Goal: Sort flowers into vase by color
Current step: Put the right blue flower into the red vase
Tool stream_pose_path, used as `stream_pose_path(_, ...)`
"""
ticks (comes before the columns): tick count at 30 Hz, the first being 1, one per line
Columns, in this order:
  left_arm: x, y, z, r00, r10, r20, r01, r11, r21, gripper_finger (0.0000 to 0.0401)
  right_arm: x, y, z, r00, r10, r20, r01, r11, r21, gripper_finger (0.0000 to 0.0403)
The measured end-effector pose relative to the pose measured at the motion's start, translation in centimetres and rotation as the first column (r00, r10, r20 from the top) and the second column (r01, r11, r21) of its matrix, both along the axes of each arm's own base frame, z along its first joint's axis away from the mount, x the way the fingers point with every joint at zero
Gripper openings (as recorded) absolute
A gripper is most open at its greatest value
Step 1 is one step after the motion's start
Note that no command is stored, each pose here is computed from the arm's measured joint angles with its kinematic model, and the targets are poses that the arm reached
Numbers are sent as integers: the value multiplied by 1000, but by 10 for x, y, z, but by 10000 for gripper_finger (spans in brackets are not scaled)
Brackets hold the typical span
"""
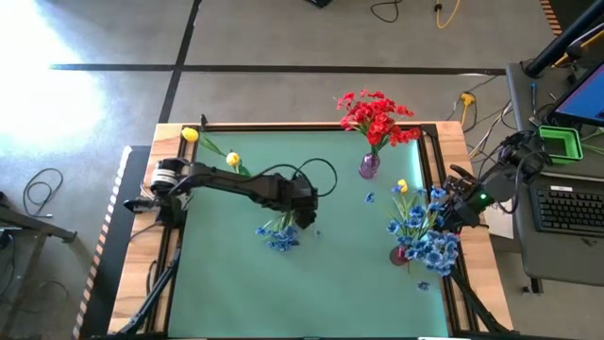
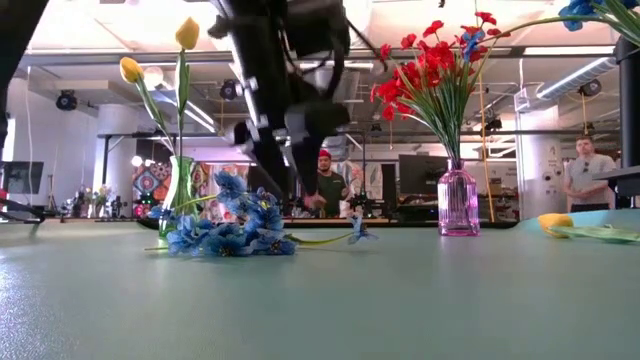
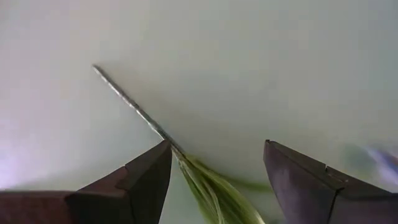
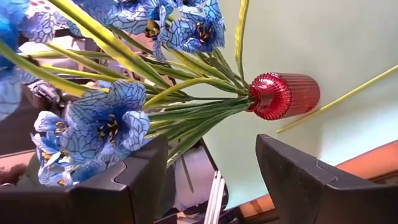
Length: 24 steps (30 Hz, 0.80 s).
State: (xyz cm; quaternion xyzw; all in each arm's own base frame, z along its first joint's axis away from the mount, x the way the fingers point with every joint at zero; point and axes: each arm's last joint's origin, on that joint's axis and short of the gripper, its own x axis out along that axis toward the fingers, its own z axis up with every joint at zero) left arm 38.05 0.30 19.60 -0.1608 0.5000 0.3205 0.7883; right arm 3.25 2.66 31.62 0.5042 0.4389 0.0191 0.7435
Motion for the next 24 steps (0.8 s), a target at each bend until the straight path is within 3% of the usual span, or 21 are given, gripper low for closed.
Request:
stream_pose_path(5, -4, 13, -27, 994, 95, -49, -96, 995, -14, 241, 4, 4, -1, 1000, -6, -23, 6, 1000, -10, 235)
stream_pose_path(14, -5, 15, -52, 992, 105, -75, -106, 994, -12, 226, 12, 11, 12, 999, -1, -39, 0, 1000, -19, 235)
stream_pose_path(18, -9, 15, -58, 989, 134, -70, -135, 991, -18, 185, 15, 14, 21, 999, 2, -34, -2, 1000, -18, 235)
stream_pose_path(24, -11, 15, -61, 986, 152, -73, -154, 988, -23, 86, 18, 16, 34, 1000, 13, -12, -13, 999, -31, 235)
